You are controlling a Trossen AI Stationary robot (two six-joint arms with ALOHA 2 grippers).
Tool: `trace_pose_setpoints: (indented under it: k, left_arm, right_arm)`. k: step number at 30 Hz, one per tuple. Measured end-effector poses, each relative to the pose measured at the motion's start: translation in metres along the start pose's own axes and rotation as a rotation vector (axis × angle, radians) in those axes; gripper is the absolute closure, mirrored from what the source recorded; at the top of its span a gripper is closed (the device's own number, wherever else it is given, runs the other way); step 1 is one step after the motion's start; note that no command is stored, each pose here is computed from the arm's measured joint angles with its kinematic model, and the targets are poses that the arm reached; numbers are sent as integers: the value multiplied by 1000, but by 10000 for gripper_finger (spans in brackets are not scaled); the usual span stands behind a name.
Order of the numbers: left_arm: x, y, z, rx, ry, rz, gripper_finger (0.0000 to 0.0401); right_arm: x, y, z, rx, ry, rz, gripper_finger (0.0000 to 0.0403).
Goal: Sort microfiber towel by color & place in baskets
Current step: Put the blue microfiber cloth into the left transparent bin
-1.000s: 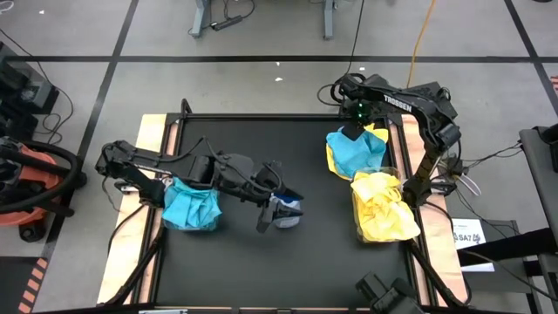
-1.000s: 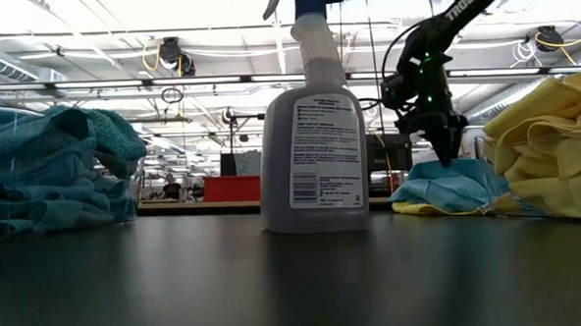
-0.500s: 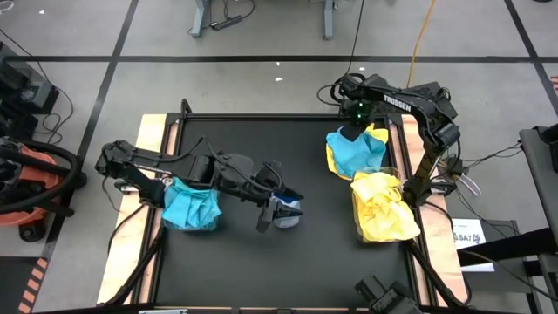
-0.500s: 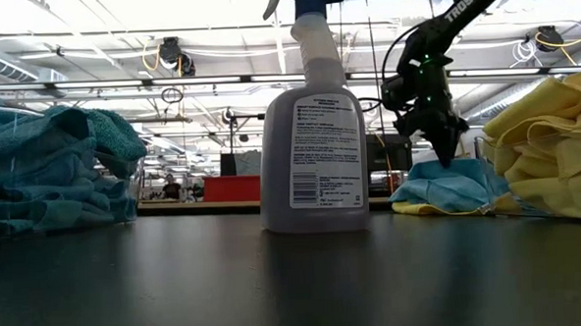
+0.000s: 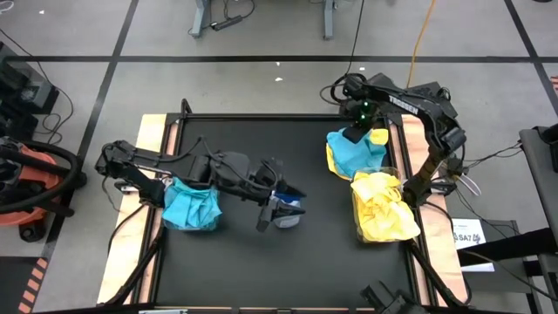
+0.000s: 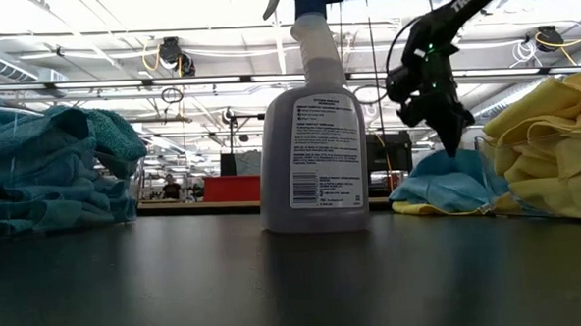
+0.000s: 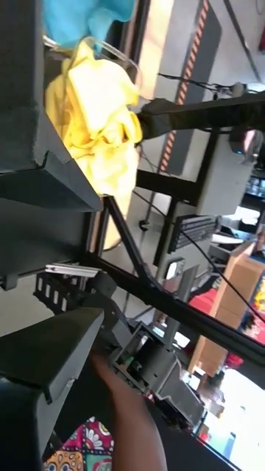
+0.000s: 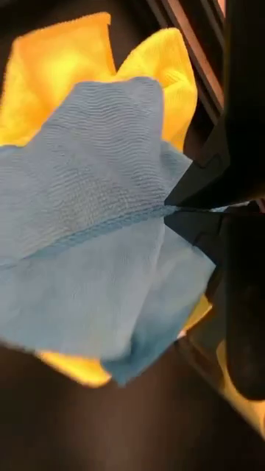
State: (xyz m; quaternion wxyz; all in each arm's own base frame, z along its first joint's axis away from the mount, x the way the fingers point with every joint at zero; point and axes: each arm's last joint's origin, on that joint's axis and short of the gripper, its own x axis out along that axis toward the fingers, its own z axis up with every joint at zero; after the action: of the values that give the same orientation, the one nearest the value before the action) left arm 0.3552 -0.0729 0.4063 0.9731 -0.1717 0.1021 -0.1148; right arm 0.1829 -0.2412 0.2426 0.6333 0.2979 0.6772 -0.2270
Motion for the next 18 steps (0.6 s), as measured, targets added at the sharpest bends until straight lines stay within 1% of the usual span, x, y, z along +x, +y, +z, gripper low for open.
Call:
trace_pose_setpoints:
  k: [4, 7, 13, 18]
  left_arm:
    - [-3, -2, 4, 6, -33, -10, 170]
    - [-4, -1, 7, 49, -68, 17, 170]
    - [-9, 3, 20, 161, -192, 139, 170]
    - [-11, 12, 30, 213, -263, 170, 170]
  right_arm:
    - [-21, 4, -9, 3, -89, 23, 402]
    - [-43, 7, -19, 2, -181, 36, 402]
    - [-99, 19, -46, -24, -434, 126, 402]
    - [-152, 29, -74, -57, -674, 206, 403]
